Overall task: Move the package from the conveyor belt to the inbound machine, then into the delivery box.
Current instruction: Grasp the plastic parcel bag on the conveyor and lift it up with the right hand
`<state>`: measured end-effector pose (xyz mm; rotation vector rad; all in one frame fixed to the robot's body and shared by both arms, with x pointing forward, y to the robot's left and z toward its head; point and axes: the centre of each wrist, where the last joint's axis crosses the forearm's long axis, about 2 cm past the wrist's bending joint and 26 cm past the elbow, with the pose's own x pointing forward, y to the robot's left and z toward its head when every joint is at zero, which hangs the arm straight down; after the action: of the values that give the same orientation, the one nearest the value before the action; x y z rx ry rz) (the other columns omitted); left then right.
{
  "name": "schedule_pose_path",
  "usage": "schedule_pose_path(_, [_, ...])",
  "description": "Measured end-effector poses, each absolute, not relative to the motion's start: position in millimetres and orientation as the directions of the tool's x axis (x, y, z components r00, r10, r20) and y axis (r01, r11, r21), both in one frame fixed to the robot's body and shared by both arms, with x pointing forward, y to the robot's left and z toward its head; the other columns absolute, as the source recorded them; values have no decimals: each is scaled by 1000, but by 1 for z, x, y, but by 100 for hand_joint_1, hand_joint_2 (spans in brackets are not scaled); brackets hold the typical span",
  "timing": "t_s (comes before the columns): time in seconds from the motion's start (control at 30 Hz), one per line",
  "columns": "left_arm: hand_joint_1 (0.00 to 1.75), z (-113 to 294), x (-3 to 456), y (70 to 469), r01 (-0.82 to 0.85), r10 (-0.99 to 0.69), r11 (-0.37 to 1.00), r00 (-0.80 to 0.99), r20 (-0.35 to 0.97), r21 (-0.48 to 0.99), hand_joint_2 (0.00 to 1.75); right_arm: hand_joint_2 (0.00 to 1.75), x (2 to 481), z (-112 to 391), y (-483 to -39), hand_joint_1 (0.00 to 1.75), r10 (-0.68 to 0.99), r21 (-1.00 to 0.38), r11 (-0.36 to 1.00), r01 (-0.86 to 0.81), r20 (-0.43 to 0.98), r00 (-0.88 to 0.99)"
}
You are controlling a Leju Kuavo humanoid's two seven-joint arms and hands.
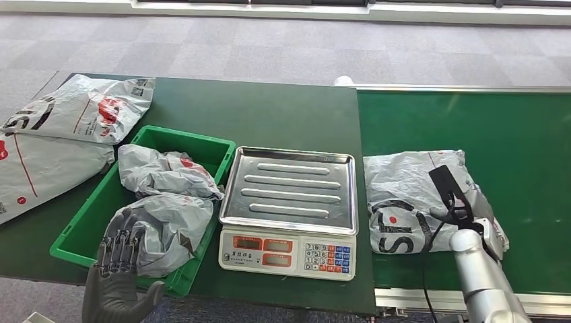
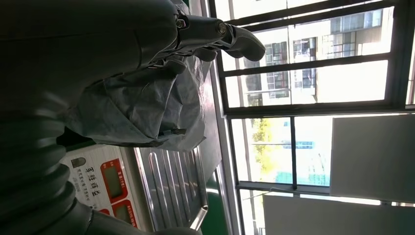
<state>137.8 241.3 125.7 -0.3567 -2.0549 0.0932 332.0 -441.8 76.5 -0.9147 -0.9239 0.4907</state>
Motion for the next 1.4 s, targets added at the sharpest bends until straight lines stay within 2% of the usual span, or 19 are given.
schedule_pose_path(0.27, [0, 127, 135, 241, 220, 286, 954, -452, 845, -205, 175, 175, 323, 49, -445, 0, 658, -789, 605, -108, 419, 626])
schedule_pose_path(0.3, [0, 127, 135, 241, 219, 284, 954, -452, 846, -204, 175, 175, 323, 48, -444, 15, 654, -783, 610, -123, 410, 636])
schedule_pose_path(0.4, [0, 127, 135, 241, 220, 280, 955, -452, 847, -198, 175, 175, 322, 44, -444, 146, 644, -747, 634, -199, 367, 672])
schedule_pose_path(0.43, [0, 127, 135, 242, 221, 278, 955, -452, 848, -196, 175, 175, 322, 43, -444, 175, 643, -729, 644, -233, 350, 681])
schedule_pose_path(0.6, [0, 126, 135, 242, 225, 274, 956, -456, 847, -188, 175, 175, 325, 45, -448, 175, 648, -655, 676, -337, 311, 696])
schedule_pose_path(0.83, [0, 125, 133, 243, 231, 273, 955, -452, 849, -184, 175, 175, 328, 49, -452, 175, 637, -662, 686, -302, 345, 689])
schedule_pose_path(1.03, [0, 126, 133, 243, 234, 271, 955, -451, 850, -181, 175, 175, 329, 51, -453, 175, 598, -650, 729, -214, 454, 660])
schedule_pose_path(1.2, [0, 130, 133, 241, 234, 269, 956, -457, 848, -177, 175, 175, 337, 67, -449, 175, 555, -666, 746, -11, 613, 563])
schedule_pose_path(1.33, [0, 133, 131, 238, 228, 273, 956, -469, 840, -184, 175, 175, 345, 100, -440, 175, 528, -622, 723, 301, 778, 339])
schedule_pose_path(1.4, [0, 133, 131, 237, 222, 274, 957, -474, 837, -188, 175, 175, 344, 121, -435, 175, 539, -568, 689, 451, 817, 205])
